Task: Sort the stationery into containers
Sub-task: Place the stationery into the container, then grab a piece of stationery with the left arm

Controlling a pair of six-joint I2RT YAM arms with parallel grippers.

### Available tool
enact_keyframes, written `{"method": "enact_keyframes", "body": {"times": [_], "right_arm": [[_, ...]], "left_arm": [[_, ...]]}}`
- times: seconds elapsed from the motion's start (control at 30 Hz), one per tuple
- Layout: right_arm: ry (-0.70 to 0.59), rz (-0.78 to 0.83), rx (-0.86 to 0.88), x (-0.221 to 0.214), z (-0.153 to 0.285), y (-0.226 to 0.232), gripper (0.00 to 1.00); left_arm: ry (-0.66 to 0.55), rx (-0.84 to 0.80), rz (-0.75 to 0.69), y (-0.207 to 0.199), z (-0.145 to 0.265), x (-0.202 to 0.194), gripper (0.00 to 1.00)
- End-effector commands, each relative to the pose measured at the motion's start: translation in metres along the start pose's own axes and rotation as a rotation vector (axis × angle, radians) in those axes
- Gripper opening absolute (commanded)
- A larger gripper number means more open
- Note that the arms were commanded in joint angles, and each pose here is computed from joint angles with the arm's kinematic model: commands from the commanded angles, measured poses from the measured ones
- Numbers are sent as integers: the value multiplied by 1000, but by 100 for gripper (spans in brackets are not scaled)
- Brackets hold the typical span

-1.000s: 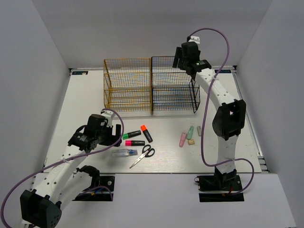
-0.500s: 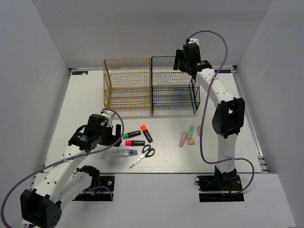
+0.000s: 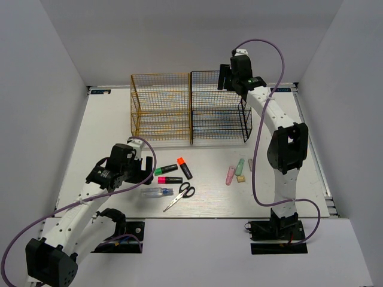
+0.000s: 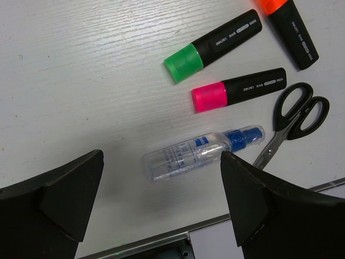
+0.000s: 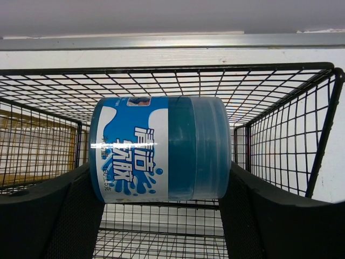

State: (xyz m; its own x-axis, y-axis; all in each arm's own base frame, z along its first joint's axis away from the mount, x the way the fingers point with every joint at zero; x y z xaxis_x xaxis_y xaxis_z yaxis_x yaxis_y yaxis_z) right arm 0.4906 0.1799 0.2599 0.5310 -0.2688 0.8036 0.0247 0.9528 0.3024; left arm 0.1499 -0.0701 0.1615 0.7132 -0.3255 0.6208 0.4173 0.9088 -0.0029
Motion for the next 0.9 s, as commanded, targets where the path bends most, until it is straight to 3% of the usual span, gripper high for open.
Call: {"method": "enact_keyframes", "body": {"times": [0.0, 0.27, 0.37, 0.5, 0.57, 0.6, 0.63, 0.67, 0.73, 0.77, 0.8, 0.83, 0.87], "right_arm": [[-127, -16, 87, 39, 31, 15, 66], [-139, -21, 100, 46, 44, 17, 80], [-130, -23, 98, 44, 44, 15, 90], [-115, -21, 105, 40, 45, 14, 90], [-118, -21, 108, 41, 53, 13, 71], [-123, -5, 117, 43, 58, 13, 51], [-127, 1, 120, 42, 66, 11, 20], [-114, 25, 121, 37, 70, 8, 0], [-82, 106, 311, 36, 110, 16, 0], [-53, 177, 417, 29, 122, 20, 20], [-48, 208, 469, 14, 153, 11, 61], [-37, 235, 521, 6, 164, 10, 90], [0, 311, 663, -7, 177, 13, 91]], "left_arm": [[-6, 8, -7, 1, 1, 0, 100], [0, 13, -3, 1, 0, -1, 100], [2, 15, -3, 2, 0, -1, 100], [-1, 19, -5, 2, 0, -1, 100], [2, 20, -5, 2, 0, -2, 100], [3, 17, -3, 2, -1, -2, 100], [-8, 3, -2, 0, -1, 0, 97], [-21, -6, -1, 0, -4, 1, 75], [-11, -61, 16, -6, -7, 4, 25], [-21, -71, 31, -8, -9, 8, 5], [-8, -90, 29, -11, -11, 10, 0], [41, -93, 38, -14, -16, 13, 0], [49, -81, 37, -16, -14, 20, 0]]}}
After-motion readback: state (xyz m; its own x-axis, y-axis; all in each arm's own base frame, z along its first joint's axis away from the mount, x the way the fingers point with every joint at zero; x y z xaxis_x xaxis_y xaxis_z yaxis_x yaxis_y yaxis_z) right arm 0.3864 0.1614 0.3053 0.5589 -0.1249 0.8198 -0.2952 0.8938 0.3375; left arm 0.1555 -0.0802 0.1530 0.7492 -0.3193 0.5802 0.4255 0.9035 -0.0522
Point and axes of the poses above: each gripper's point midway between its finger pads, its own z axis back along the fingers, its own y axis along the line the jaws close on, x = y × z, the point moved 8 cm from there along z, back along the fingers, and after that the axes turned 13 degrees about -z, right-handed, at the moved point
